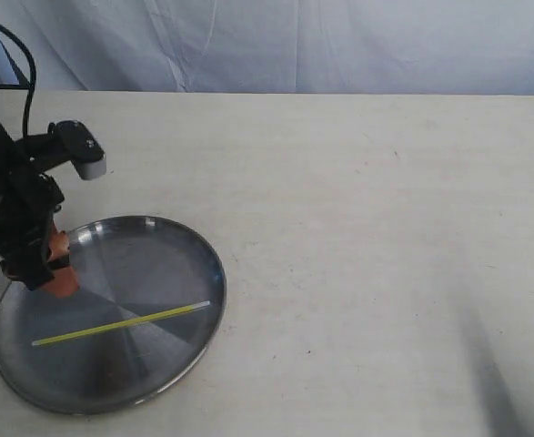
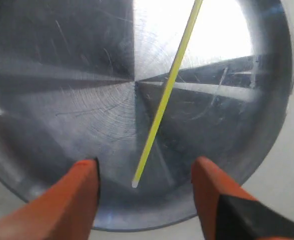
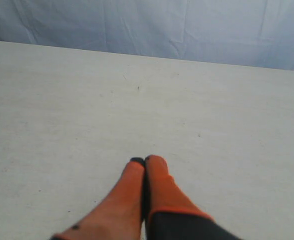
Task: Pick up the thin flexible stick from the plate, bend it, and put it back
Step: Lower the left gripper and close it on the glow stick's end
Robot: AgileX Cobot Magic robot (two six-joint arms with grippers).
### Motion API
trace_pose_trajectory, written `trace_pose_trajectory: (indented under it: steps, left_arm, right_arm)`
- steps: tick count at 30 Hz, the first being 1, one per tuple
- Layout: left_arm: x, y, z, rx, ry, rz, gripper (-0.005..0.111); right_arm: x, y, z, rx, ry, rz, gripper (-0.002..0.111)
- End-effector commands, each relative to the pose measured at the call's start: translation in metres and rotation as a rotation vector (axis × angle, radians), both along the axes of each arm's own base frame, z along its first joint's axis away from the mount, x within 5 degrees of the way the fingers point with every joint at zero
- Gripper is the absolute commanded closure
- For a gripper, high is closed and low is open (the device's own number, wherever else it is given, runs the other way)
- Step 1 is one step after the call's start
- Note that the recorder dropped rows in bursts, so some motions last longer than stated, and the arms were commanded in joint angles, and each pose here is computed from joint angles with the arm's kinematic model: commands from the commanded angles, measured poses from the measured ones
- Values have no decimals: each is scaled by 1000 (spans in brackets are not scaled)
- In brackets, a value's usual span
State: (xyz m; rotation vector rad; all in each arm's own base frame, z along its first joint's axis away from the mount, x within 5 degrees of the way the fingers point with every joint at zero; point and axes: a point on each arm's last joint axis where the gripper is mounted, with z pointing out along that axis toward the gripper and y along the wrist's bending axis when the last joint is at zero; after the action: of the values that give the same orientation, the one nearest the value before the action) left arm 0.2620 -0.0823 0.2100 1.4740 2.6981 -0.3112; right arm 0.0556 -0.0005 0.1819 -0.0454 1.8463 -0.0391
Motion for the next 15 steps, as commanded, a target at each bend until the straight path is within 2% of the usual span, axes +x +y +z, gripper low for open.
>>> trace_pose_trajectory:
  steps: [1,5,12,15]
  left_arm:
    - [-2,-3,-20,-14,8,10,53]
    - [-11,-5,-34,-24,56,-23,53]
    - [-22,-20,-49,33,-11,-133,53]
    - [-23,-18,-57,42,-23,-131,53]
  right_arm:
    - [0,0,1,2,-13,-5,108]
    - [0,0,1,2,-13,-5,108]
    - [0,0,1,2,-13,-5,108]
    - [0,0,1,2,-13,-5,108]
